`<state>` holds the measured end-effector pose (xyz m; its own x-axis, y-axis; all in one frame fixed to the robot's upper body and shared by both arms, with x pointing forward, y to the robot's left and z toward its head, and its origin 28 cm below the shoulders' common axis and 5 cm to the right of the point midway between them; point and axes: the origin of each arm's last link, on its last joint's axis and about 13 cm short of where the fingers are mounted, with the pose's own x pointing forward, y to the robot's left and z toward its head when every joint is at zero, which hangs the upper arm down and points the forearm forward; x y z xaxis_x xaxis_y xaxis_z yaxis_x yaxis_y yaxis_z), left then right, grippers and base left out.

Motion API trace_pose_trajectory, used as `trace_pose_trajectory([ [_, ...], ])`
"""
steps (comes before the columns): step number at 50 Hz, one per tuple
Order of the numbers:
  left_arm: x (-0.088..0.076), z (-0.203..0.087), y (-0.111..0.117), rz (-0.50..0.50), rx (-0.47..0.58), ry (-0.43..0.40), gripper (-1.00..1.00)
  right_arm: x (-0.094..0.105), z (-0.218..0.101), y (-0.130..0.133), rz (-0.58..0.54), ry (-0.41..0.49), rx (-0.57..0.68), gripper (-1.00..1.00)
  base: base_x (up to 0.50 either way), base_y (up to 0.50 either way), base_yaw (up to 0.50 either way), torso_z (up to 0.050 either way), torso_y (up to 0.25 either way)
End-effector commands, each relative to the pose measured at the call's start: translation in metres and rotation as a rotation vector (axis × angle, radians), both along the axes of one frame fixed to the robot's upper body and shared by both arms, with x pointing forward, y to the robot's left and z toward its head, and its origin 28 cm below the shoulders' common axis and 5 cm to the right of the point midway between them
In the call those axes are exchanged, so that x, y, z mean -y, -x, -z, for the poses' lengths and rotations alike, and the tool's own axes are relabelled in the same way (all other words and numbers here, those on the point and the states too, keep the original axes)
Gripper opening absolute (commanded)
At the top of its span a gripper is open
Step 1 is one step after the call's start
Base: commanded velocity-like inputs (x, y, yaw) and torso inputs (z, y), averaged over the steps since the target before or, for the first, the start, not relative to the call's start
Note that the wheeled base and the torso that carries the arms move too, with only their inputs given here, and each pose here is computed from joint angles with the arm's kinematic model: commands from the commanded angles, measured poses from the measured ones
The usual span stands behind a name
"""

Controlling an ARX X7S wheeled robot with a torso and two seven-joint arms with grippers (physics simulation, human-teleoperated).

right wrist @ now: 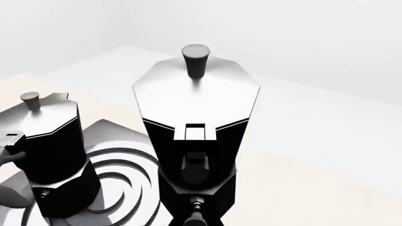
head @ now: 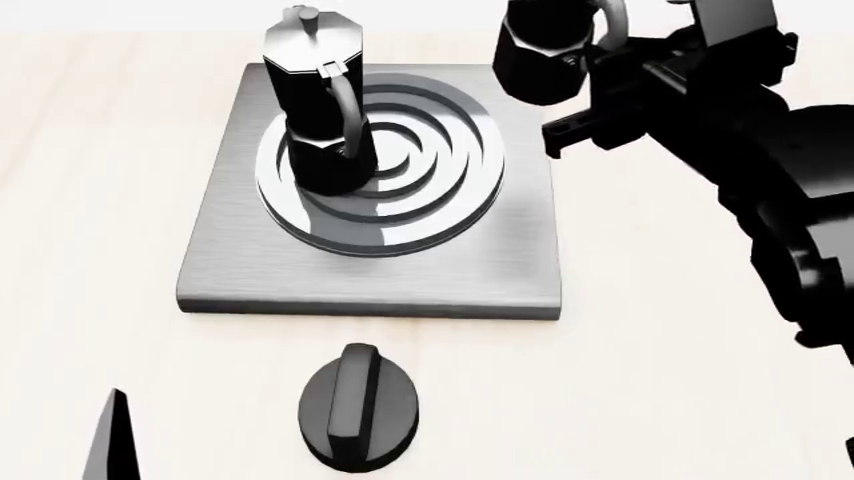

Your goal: Put both moka pots on the stove.

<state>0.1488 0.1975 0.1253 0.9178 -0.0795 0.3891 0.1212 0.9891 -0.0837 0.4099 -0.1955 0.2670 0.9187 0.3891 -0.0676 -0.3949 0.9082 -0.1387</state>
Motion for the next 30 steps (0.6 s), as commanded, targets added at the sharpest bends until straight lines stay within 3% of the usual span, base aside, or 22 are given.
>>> trace_pose_trajectory([
  [1,-0.001,0.0,0.0,-0.004,0.001,0.001,1.0,-0.019,-0.017,-0.01,-0.043,0.01,0.038,-1.0,0.0,0.0,0.0,0.0,0.0],
  [30,-0.002,-0.001,0.0,-0.01,0.0,0.0,1.0,-0.05,0.005,-0.026,-0.076,0.083,-0.007,-1.0,0.0,0.0,0.0,0.001,0.001],
])
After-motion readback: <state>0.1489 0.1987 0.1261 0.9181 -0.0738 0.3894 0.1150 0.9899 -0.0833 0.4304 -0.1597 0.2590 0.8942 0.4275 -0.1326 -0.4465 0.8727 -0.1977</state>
